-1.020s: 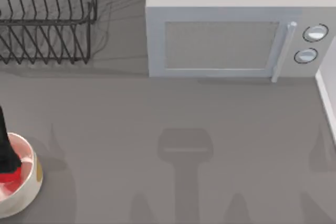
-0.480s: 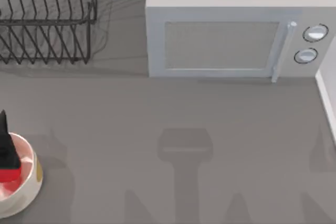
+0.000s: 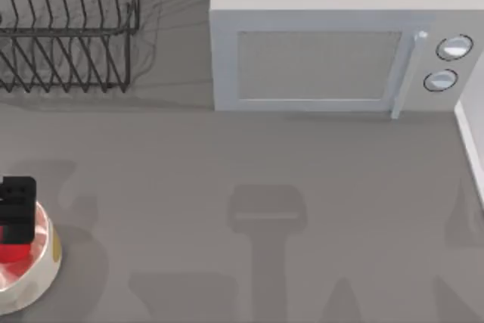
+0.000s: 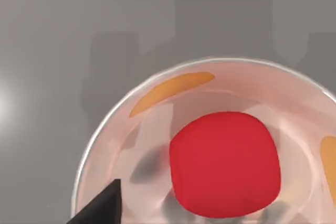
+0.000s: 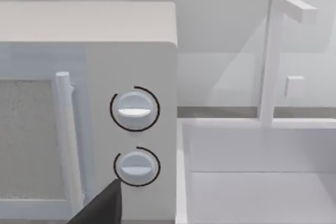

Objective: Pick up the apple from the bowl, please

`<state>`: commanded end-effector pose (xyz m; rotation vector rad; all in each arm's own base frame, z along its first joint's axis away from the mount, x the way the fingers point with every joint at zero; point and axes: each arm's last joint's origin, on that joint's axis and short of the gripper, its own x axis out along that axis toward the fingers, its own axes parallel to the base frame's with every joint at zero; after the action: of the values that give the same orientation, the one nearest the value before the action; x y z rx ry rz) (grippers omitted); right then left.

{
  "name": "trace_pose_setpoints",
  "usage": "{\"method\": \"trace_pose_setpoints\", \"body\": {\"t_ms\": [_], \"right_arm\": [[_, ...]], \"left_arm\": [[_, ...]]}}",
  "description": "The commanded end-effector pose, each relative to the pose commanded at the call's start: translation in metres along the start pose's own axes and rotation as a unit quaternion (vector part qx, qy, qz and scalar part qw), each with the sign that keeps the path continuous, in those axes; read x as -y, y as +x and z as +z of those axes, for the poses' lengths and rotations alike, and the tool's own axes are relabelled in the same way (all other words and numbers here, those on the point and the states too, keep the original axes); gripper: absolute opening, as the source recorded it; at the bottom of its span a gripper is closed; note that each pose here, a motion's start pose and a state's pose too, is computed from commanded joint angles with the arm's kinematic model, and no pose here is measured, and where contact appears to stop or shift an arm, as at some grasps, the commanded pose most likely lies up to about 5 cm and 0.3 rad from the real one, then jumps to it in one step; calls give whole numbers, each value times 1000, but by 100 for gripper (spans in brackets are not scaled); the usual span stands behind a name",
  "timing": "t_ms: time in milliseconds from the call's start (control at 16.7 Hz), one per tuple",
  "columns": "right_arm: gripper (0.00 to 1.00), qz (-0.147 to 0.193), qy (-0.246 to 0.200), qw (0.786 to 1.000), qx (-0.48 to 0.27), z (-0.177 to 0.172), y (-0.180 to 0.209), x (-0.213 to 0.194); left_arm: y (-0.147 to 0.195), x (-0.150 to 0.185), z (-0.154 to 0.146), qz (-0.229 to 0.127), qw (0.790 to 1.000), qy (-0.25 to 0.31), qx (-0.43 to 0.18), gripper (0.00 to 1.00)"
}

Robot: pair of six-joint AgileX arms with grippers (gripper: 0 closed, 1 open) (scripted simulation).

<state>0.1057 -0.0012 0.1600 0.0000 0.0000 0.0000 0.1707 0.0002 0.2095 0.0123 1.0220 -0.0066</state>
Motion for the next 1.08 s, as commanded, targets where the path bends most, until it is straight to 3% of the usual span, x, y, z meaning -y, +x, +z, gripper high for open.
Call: {"method": "trace_pose_setpoints", "body": {"t_ms": [240, 420, 1080], "right_arm": [[100, 0, 0, 1000, 0, 0, 0, 0], [100, 0, 0, 1000, 0, 0, 0, 0], [100, 0, 0, 1000, 0, 0, 0, 0]], "left_arm": [[23, -1, 29, -3, 985, 2, -170, 100], [36, -2, 42, -4, 969, 3, -247, 100], [57, -2, 39, -5, 962, 3, -273, 100]]}}
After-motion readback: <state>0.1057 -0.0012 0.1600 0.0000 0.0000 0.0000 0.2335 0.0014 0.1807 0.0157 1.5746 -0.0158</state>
